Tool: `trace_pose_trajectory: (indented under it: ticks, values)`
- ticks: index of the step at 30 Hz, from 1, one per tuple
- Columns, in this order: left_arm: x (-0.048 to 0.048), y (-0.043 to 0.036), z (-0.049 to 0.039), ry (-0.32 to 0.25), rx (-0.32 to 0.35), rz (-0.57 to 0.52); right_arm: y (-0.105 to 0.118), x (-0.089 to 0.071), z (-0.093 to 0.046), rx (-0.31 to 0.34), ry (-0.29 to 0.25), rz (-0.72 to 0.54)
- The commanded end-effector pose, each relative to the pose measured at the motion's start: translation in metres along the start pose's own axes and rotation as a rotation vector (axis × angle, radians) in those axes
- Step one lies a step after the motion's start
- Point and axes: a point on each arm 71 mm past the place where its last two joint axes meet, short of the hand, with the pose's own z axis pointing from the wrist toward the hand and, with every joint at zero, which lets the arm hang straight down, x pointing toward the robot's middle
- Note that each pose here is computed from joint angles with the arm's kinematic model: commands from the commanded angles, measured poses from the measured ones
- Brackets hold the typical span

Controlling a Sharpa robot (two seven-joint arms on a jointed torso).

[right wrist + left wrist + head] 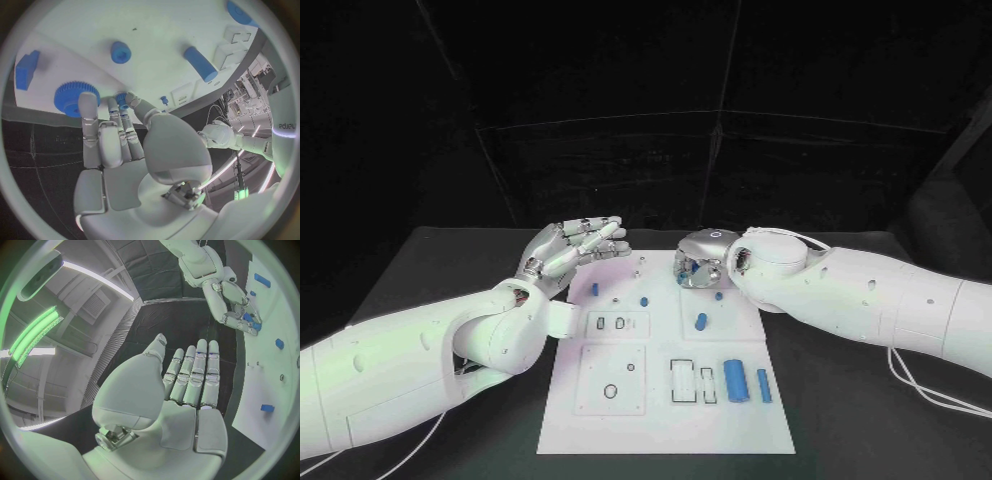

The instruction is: Assemble the parts on the task board

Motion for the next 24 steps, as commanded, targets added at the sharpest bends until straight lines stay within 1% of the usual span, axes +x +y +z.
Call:
trace_pose_trajectory:
  ticks: [1,4,6,10,14,21,24]
  values:
    - [0.001,-0.0013,0.0006,0.009,0.005,0.004,-0.001,-0.006,-0.003,0.006,-0.083,0.007]
    - [-0.0004,-0.0015,0.0004,0.006,0.004,0.006,-0.001,-0.01,-0.005,0.009,-0.136,0.018]
    - [-0.0011,-0.0016,0.0003,0.004,0.004,0.007,-0.001,-0.012,-0.006,0.013,-0.163,0.023]
    - [-0.0021,-0.0018,0.0005,0.001,0.004,0.009,0.001,-0.017,-0.004,0.024,-0.2,0.029]
    - [-0.0023,-0.0019,0.0007,0.001,0.004,0.009,0.003,-0.021,0.001,0.028,-0.218,0.032]
    - [-0.0024,-0.0018,0.0015,-0.002,0.007,0.012,0.015,-0.024,0.018,0.013,-0.229,0.035]
    - [-0.0032,-0.003,0.0015,-0.009,0.014,0.017,0.02,-0.025,0.023,0.007,-0.234,0.035]
